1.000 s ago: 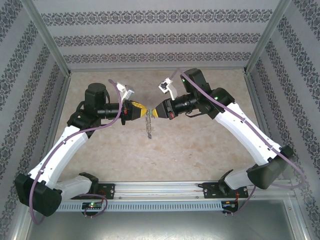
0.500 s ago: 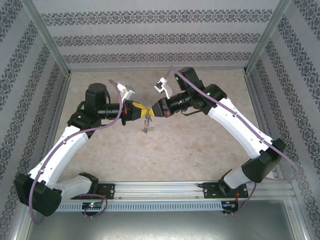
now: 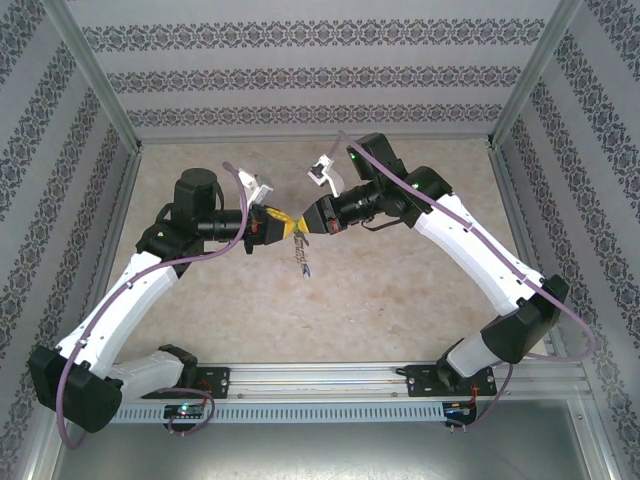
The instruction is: Put the keys on the keyring
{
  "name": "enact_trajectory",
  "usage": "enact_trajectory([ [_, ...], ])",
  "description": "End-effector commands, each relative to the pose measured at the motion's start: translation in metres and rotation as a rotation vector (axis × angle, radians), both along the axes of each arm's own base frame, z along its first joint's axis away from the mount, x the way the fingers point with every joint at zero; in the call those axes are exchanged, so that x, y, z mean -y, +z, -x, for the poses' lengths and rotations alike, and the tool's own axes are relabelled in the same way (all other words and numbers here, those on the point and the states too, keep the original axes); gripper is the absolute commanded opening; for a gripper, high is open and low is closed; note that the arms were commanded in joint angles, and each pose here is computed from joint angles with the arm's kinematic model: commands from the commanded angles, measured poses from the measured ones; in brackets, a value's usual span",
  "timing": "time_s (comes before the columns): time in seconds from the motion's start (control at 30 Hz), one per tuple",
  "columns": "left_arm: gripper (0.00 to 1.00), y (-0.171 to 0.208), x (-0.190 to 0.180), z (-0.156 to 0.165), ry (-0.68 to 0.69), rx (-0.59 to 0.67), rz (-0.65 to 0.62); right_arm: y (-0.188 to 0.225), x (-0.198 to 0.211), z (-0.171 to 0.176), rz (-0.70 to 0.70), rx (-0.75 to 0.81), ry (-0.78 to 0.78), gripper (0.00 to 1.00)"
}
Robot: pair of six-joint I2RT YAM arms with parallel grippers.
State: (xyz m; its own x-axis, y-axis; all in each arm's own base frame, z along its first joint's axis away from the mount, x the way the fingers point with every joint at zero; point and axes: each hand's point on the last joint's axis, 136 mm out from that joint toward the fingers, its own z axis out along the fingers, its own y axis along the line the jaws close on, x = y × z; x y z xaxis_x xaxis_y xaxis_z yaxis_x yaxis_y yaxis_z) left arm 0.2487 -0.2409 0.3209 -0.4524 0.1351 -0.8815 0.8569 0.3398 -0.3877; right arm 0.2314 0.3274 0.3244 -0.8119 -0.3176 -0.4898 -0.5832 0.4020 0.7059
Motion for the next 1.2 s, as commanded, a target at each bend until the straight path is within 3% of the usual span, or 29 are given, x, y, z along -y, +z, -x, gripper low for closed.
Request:
enact_trajectory([
  [0.0,0.0,0.022,0.003,0.013,-0.043,0.074,0.012,0.004,-0.004,-0.001,0.003,-0.003,0.006,0.0],
  [0.3,0.0,0.01,0.003,0.007,-0.012,0.056,-0.003,-0.01,0.009,0.004,0.036,-0.022,-0.025,0.0],
  [0.53,0.0,-0.021,-0.012,0.0,0.063,-0.022,-0.019,-0.092,0.062,0.012,0.143,-0.189,-0.171,0.0],
  [0.67,0.0,-0.022,-0.019,0.0,0.086,-0.033,-0.006,-0.161,0.088,0.026,0.331,-0.336,-0.19,0.0],
  [0.87,0.0,-0.022,-0.022,0.001,0.095,-0.043,-0.001,-0.232,0.123,0.037,0.653,-0.514,-0.176,0.0],
  [1.0,0.0,-0.019,-0.022,0.001,0.101,-0.033,0.007,-0.257,0.132,0.031,0.853,-0.49,-0.091,0.0],
  [1.17,0.0,-0.019,-0.023,0.001,0.109,-0.031,0.01,-0.278,0.13,0.021,0.951,-0.468,-0.01,0.0],
])
